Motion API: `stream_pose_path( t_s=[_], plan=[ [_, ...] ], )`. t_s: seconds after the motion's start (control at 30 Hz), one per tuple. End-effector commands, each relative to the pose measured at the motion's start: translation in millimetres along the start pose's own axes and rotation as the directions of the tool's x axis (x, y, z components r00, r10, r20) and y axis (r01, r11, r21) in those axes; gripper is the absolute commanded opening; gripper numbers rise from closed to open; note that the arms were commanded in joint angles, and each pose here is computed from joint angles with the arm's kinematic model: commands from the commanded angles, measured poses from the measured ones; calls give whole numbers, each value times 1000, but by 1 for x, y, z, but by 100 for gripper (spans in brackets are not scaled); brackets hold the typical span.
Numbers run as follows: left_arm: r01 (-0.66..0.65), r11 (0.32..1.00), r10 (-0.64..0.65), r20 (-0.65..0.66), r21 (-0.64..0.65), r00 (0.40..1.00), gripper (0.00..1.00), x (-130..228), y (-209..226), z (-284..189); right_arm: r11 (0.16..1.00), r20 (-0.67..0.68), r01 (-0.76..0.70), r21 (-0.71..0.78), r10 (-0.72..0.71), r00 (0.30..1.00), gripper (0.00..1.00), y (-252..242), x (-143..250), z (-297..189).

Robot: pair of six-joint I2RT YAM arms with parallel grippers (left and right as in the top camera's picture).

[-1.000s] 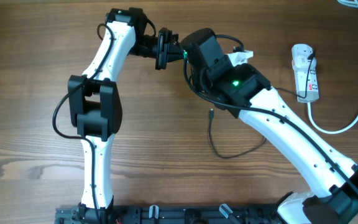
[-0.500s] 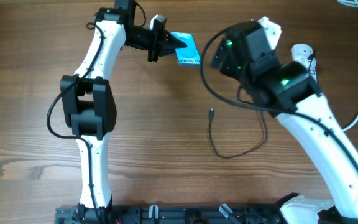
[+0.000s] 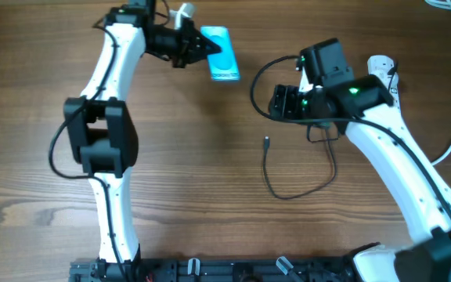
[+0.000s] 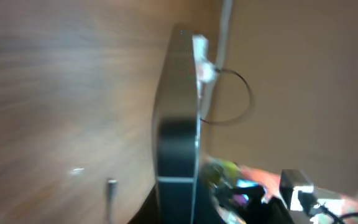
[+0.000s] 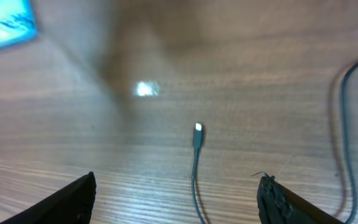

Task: Plug charger to phone and switch on socket
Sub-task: 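Release the right gripper and move it over the black USB-C cable, then lower the right gripper and grasp the cable behind its USB-C plug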

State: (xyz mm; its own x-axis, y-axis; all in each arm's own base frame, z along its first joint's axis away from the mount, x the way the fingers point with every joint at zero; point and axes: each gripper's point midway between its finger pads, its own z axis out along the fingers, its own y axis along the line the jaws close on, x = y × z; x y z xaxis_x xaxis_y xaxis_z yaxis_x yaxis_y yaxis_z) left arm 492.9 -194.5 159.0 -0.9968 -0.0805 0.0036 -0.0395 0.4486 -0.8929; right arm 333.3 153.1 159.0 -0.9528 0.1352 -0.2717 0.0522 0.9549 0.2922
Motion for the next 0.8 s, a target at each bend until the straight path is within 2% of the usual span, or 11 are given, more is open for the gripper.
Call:
stream_pose_path(
  t_s=[0.0, 0.07, 0.13, 0.2, 0.27, 0.37, 0.47, 0.63, 0.77],
  plan=[
    [-126, 958, 171, 162, -259, 972, 4, -8, -28, -43, 1000, -136, 21, 18, -18, 991, 75, 1, 21, 40],
    [-122, 931, 198, 193, -345, 961, 4, -12, -23, -49, 999, -171, -31, 43, 38, 984, 76, 2, 26, 58],
    [-73, 917, 170, 218, -393, 961, 4, -14, -14, -53, 995, -200, -76, 70, 88, 976, 76, 0, 32, 72],
    [8, 912, 97, 234, -411, 967, 4, -10, -5, -56, 994, -250, -47, 98, 70, 966, 77, -5, 42, 87],
    [12, 911, 92, 232, -412, 968, 4, -9, -4, -56, 991, -291, -34, 127, 70, 954, 77, -8, 54, 102],
    [13, 910, 93, 233, -414, 968, 4, -9, -4, -57, 988, -342, -15, 155, 68, 937, 71, -8, 70, 119],
    [12, 910, 93, 233, -414, 968, 4, -9, -4, -57, 985, -376, 11, 175, 57, 925, 59, -8, 82, 130],
    [17, 909, 86, 230, -416, 969, 4, -8, -3, -57, 963, -354, -9, 269, 107, 929, 55, -27, 87, 134],
    [18, 909, 85, 229, -416, 970, 4, -7, -3, -57, 961, -357, 3, 276, 100, 929, 52, -36, 96, 143]
  ],
)
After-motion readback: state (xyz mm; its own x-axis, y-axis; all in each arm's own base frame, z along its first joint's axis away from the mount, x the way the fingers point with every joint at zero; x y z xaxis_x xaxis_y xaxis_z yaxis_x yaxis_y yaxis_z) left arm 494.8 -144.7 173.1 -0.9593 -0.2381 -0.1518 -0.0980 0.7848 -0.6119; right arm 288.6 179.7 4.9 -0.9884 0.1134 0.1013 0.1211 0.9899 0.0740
